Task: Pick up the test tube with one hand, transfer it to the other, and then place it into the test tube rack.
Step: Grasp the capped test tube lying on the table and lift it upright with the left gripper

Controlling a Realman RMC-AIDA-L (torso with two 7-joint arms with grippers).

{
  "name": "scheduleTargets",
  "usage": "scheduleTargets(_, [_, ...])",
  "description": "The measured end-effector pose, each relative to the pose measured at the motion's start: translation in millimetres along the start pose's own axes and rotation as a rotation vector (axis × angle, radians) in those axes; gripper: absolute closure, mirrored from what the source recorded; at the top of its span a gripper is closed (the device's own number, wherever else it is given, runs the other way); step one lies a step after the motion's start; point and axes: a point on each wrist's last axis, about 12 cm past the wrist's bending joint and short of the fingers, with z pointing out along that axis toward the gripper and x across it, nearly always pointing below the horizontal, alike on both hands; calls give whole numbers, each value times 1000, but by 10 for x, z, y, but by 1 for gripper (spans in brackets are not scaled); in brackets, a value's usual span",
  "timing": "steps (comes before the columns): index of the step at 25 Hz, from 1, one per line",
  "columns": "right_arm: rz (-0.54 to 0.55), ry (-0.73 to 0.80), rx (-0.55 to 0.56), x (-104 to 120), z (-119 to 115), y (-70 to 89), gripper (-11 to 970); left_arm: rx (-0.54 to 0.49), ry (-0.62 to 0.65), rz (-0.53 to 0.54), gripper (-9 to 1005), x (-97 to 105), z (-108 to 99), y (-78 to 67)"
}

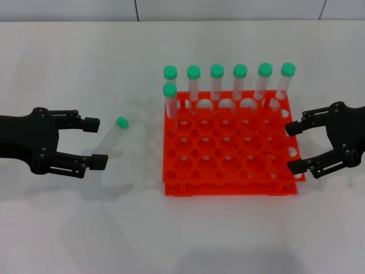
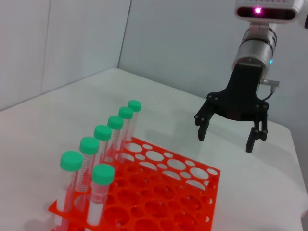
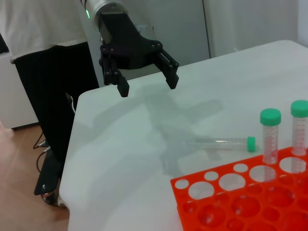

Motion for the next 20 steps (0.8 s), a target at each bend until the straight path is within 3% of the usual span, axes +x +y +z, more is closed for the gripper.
scheduleTargets(20, [2, 5, 18, -16, 9, -31, 129, 1, 8, 11, 121, -19, -5, 12])
